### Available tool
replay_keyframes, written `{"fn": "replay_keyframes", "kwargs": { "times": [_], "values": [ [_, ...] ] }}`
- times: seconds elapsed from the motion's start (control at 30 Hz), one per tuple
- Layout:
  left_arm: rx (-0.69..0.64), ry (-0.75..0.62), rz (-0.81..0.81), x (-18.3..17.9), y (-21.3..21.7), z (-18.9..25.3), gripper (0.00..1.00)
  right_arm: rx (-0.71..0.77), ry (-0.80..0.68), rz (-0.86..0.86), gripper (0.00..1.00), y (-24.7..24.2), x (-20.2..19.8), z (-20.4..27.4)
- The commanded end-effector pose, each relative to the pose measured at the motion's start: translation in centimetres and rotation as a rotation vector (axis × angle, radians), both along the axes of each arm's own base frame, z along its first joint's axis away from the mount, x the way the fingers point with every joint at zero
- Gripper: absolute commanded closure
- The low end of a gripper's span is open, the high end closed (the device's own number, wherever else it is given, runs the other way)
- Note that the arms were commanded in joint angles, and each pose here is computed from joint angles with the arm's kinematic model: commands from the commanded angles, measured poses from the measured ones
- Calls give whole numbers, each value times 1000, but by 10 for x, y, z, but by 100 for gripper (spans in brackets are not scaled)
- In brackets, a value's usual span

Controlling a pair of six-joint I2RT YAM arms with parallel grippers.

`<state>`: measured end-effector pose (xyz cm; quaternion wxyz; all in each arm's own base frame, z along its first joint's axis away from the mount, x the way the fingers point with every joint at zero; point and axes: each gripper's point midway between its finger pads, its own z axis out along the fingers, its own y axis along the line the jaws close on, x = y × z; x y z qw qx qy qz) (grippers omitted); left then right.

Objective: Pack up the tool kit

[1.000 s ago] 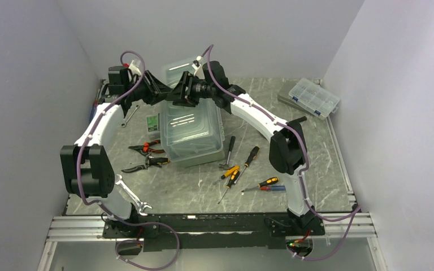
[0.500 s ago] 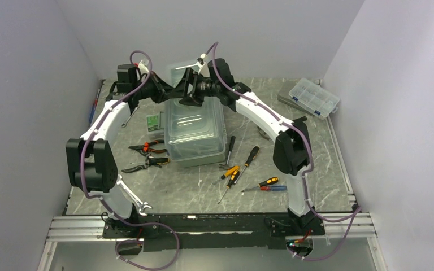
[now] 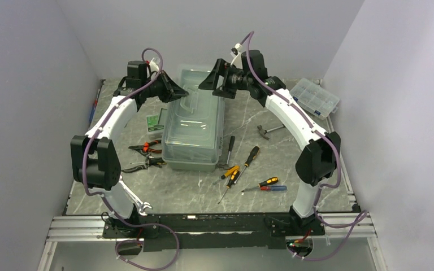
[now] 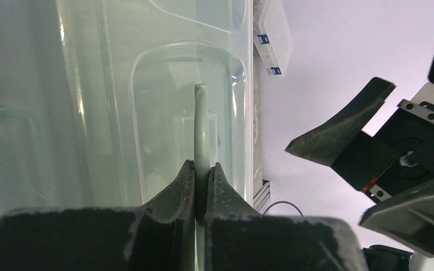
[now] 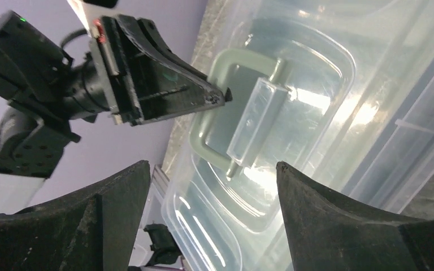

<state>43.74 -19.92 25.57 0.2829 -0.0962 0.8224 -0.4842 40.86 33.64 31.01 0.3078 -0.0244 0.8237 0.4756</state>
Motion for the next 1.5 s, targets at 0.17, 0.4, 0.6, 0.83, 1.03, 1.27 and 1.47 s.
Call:
{"fn": "replay_keyframes", "kwargs": {
  "times": [0.17,0.4,0.6,0.83,1.03,1.27,1.47],
  "values": [
    [25,-254,-44,-9,-15,73,77,69,21,17,18,9,-6,-7],
    [-7,-206,-103,-15,-28,56,44,108,91,-19,18,13,-1,-19],
    [-1,-214,-102,-18,-30,58,41,105,106,0,26,15,-4,-27],
    [-12,-224,-103,-18,-31,64,41,117,131,2,36,16,-7,-37],
    [-21,-232,-129,-24,-44,67,42,142,126,-7,37,13,-6,-41],
    [-34,-217,-156,-24,-59,61,42,145,104,14,33,14,-9,-43],
    [-20,-235,-150,-21,-54,70,42,121,136,0,40,14,-5,-52]
  ]
}}
